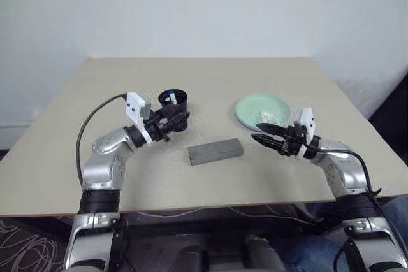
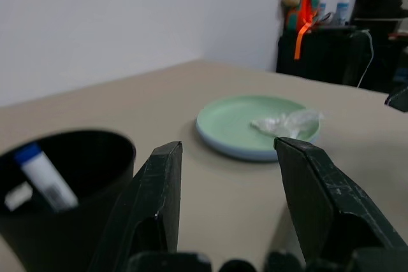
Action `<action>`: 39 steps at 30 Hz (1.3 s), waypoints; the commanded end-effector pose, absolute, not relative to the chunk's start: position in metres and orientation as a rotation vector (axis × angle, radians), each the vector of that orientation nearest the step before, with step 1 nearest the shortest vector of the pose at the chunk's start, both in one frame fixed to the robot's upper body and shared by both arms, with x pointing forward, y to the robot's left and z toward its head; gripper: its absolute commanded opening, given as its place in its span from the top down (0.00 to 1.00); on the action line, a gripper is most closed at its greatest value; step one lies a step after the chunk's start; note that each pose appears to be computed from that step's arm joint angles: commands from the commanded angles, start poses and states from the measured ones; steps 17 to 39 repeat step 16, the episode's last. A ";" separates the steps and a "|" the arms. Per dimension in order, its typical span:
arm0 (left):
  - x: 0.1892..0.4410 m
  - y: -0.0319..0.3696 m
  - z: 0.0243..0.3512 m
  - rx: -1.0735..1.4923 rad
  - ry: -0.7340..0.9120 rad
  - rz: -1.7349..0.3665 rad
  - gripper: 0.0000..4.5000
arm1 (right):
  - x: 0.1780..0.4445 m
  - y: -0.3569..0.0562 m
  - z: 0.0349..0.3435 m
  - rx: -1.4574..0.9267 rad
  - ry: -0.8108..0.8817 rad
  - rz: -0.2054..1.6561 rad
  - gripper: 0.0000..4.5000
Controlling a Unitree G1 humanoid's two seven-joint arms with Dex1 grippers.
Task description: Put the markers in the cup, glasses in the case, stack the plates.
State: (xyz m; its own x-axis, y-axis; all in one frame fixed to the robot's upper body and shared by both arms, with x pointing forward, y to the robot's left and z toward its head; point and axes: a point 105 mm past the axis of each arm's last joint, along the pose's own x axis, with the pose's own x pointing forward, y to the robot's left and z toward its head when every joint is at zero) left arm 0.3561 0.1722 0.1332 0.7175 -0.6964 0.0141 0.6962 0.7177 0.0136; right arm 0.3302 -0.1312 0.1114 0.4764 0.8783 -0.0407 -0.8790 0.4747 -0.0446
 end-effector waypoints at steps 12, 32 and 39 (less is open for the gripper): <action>0.333 0.197 0.078 0.092 0.051 -0.542 0.47 | 0.319 -0.178 0.098 -0.113 0.069 0.928 0.56; 0.332 0.196 0.075 0.076 0.052 -0.511 0.47 | 0.316 -0.177 0.100 -0.117 0.073 0.931 0.56; 0.332 0.196 0.075 0.076 0.052 -0.511 0.47 | 0.316 -0.177 0.100 -0.117 0.073 0.931 0.56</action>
